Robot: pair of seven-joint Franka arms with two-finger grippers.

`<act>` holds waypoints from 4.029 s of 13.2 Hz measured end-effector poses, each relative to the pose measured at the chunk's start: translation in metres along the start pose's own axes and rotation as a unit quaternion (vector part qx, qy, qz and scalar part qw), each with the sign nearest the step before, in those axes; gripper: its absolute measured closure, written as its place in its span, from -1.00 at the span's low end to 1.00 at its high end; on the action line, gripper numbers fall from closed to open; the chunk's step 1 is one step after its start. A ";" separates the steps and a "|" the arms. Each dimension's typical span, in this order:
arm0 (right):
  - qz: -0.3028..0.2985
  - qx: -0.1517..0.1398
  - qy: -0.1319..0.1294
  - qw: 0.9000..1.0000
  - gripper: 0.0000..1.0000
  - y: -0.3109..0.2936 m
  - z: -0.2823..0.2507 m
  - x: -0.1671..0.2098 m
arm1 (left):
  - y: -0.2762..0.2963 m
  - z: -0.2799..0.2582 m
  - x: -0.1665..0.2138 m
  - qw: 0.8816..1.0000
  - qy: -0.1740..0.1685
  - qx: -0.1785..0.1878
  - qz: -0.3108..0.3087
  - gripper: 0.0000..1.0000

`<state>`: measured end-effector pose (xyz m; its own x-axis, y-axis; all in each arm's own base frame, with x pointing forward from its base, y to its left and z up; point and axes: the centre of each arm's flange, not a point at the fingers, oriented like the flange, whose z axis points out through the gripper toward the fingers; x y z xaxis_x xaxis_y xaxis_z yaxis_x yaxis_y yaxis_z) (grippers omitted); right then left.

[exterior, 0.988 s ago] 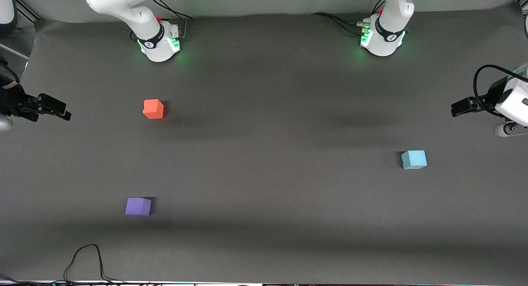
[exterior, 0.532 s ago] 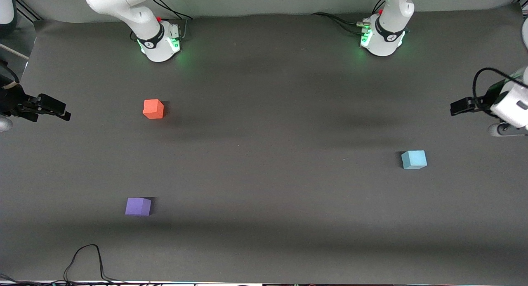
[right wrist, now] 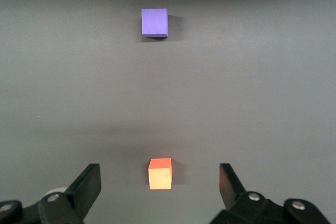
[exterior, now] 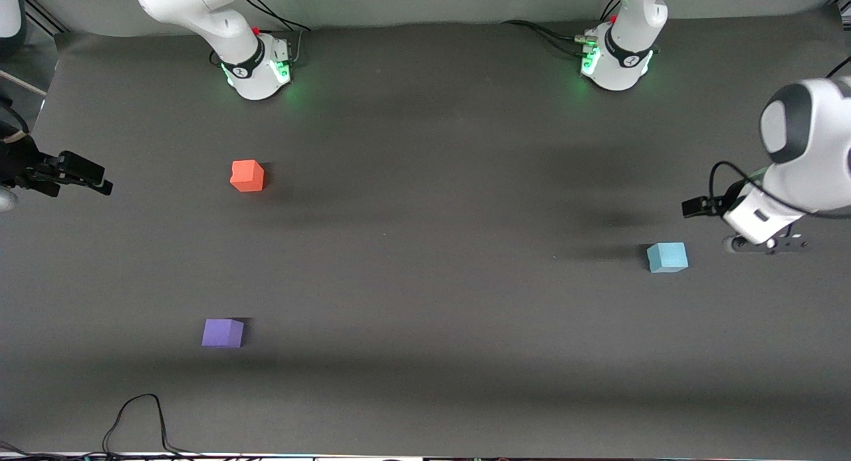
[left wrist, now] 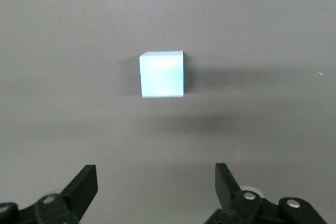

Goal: Place blue block between orange and purple blocks
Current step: 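Lower the left gripper and grasp the light blue block, then carry the light blue block with the left gripper toward the table middle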

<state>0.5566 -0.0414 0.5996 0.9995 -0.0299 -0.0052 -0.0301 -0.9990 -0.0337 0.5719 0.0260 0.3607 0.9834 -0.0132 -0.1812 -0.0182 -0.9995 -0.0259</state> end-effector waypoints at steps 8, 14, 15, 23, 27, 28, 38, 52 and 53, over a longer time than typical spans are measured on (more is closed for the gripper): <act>0.001 -0.001 0.014 1.000 -1.00 0.002 -0.013 0.001 | -0.015 0.142 0.052 1.000 0.024 -0.009 0.014 -1.00; 0.002 -0.001 0.012 1.000 -1.00 0.001 -0.012 0.001 | -0.012 0.165 0.057 0.999 0.020 -0.033 -0.005 -0.99; 0.003 -0.002 0.011 1.000 -1.00 0.003 -0.011 0.002 | -0.012 0.165 0.057 0.999 0.020 -0.033 -0.005 -0.96; 0.006 0.000 0.014 1.000 -1.00 0.004 -0.013 0.004 | -0.016 0.095 0.048 0.999 0.009 -0.042 -0.009 -0.19; 0.004 0.008 -0.010 1.000 -1.00 0.001 -0.022 -0.004 | -0.027 -0.042 -0.007 0.998 -0.015 -0.052 -0.011 -0.19; 0.004 0.009 -0.018 1.000 -1.00 0.000 -0.020 -0.005 | -0.026 -0.074 -0.025 0.998 -0.021 -0.054 -0.010 -0.19; 0.003 0.013 -0.021 1.000 -1.00 -0.001 -0.021 -0.006 | 0.140 -0.164 -0.043 0.991 -0.009 -0.063 -0.117 -0.19; -0.003 0.012 -0.027 1.000 -1.00 -0.009 -0.016 -0.004 | 0.606 0.153 -0.035 0.962 0.064 -0.081 -0.252 -0.19; -0.002 0.011 -0.028 1.000 -1.00 -0.009 -0.015 -0.003 | 0.609 0.152 -0.037 0.961 0.068 -0.079 -0.254 -0.19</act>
<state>0.5537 -0.0324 0.6149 0.9979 -0.0225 -0.0610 -0.0259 -0.9981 -0.0566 0.4973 -0.5781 0.2023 0.8724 0.4858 -0.0540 0.4887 -0.8693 0.0743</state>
